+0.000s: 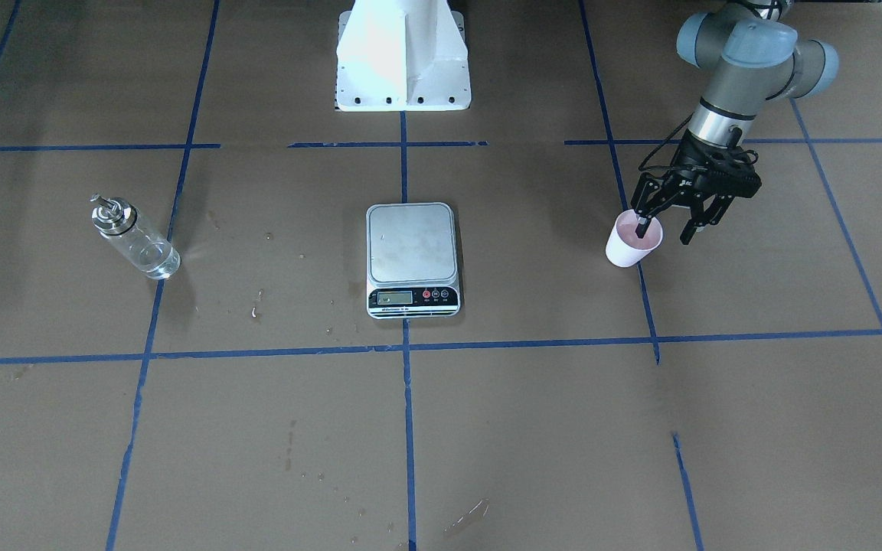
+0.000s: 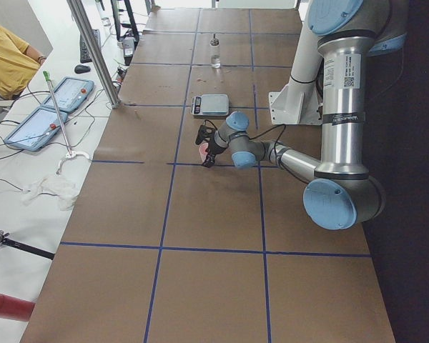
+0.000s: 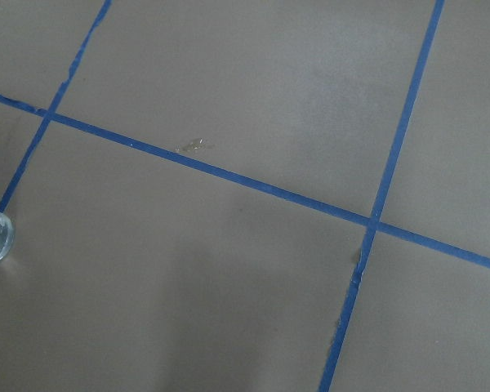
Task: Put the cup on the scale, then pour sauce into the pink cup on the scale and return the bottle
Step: 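Reach the left gripper to the pink cup and grasp it, then carry the pink cup with the left gripper onto the scale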
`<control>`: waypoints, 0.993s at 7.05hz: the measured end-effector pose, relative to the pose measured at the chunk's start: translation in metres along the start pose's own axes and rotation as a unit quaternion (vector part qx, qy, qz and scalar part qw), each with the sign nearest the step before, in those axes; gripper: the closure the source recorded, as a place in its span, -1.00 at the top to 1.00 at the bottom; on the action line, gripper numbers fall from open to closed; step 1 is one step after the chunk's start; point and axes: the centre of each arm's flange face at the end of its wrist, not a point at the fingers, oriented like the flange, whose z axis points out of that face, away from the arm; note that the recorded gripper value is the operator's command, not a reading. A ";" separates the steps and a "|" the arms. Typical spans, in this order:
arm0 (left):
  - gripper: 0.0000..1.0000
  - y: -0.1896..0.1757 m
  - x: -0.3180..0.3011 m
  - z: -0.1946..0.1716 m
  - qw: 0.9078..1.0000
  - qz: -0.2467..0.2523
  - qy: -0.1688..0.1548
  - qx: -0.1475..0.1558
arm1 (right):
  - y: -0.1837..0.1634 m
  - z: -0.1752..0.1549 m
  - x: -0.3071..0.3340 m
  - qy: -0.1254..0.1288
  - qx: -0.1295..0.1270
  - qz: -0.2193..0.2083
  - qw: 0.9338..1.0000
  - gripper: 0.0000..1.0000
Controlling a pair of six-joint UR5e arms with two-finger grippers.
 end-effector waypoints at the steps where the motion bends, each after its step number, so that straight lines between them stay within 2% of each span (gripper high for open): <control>1: -1.00 0.001 0.001 0.001 1.000 0.000 -0.002 -0.002 | 0.000 0.000 0.000 0.000 0.000 0.000 1.000 1.00; 5: -1.00 -0.007 0.018 0.003 1.000 0.006 -0.002 -0.007 | 0.001 0.000 0.000 0.000 -0.001 0.000 1.000 1.00; 7: -1.00 -0.034 0.070 -0.009 1.000 0.005 -0.007 -0.011 | 0.002 0.001 0.001 0.000 -0.002 0.000 1.000 1.00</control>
